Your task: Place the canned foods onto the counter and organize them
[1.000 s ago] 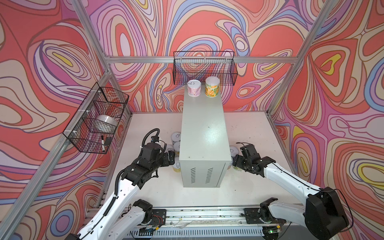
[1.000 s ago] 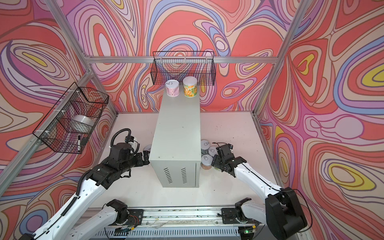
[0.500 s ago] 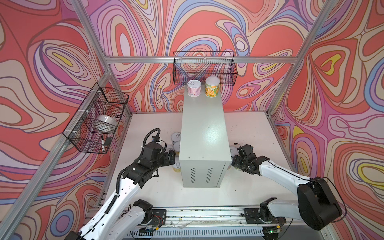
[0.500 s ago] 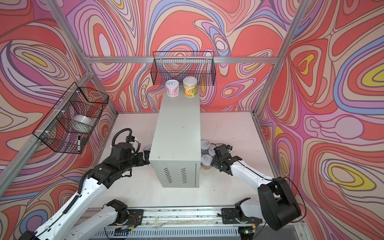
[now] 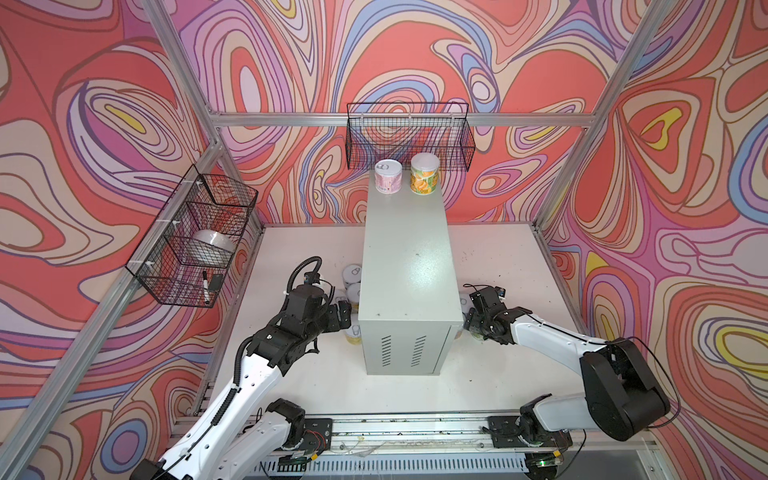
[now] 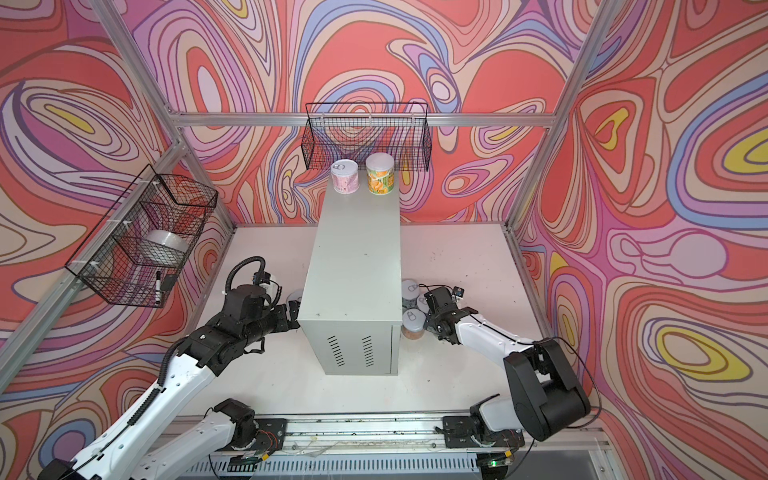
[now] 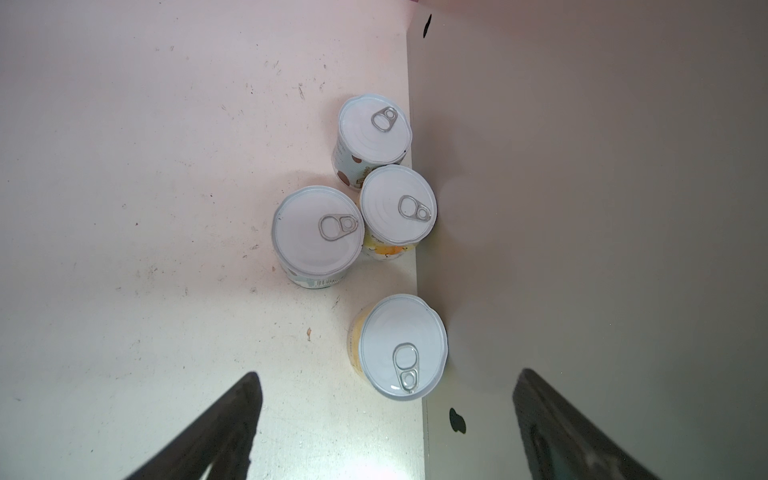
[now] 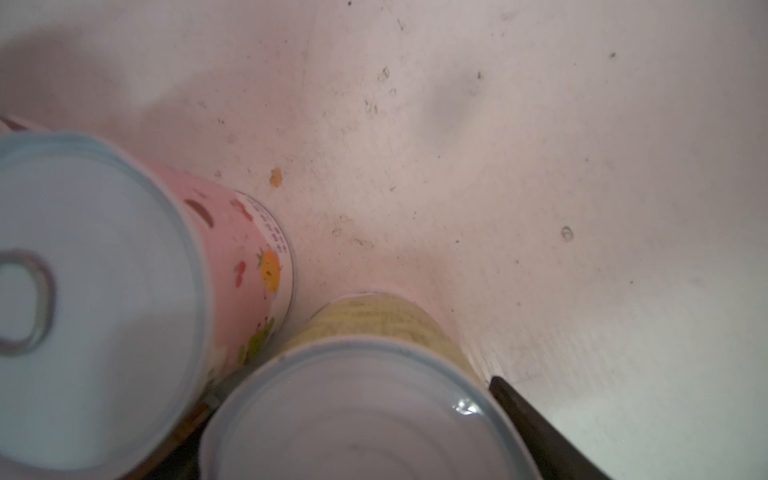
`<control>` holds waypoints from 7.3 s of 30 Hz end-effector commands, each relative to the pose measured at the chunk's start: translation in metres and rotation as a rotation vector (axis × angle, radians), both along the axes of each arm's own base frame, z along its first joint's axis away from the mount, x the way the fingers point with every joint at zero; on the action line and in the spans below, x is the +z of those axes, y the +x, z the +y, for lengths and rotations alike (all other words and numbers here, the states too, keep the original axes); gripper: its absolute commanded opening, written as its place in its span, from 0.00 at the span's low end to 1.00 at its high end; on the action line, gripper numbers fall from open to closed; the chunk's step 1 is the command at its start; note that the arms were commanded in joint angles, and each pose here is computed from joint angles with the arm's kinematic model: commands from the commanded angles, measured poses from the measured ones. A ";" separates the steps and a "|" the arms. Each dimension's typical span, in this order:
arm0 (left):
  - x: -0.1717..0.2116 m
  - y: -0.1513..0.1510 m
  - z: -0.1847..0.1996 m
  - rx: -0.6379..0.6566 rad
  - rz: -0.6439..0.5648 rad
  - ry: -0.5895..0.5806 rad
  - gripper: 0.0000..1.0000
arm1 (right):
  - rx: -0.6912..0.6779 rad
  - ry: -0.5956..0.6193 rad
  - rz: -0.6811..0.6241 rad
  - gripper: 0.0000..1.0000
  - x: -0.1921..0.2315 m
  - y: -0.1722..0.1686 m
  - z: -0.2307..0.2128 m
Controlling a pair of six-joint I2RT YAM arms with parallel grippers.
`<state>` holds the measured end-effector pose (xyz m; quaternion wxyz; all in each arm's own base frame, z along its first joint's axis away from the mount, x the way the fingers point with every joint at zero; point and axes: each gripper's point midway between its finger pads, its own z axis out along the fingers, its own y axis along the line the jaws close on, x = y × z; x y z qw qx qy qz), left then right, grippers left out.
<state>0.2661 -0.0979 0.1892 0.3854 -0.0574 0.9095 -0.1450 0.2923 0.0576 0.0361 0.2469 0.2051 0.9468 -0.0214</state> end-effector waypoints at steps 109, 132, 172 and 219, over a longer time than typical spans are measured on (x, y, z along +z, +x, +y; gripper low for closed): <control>0.190 0.075 -0.056 -0.287 -0.225 -0.031 0.97 | 0.796 0.187 -0.641 0.90 0.397 0.119 0.280; 0.226 0.066 -0.116 -0.389 -0.390 -0.026 0.89 | 0.628 0.171 -0.918 0.89 0.481 0.057 0.187; 0.195 0.172 -0.147 -0.271 -0.412 0.174 0.78 | 0.536 0.087 -0.832 0.89 0.436 0.071 0.136; 0.208 0.191 -0.130 -0.253 -0.401 0.129 1.00 | 0.477 0.095 -0.785 0.90 0.409 0.070 0.114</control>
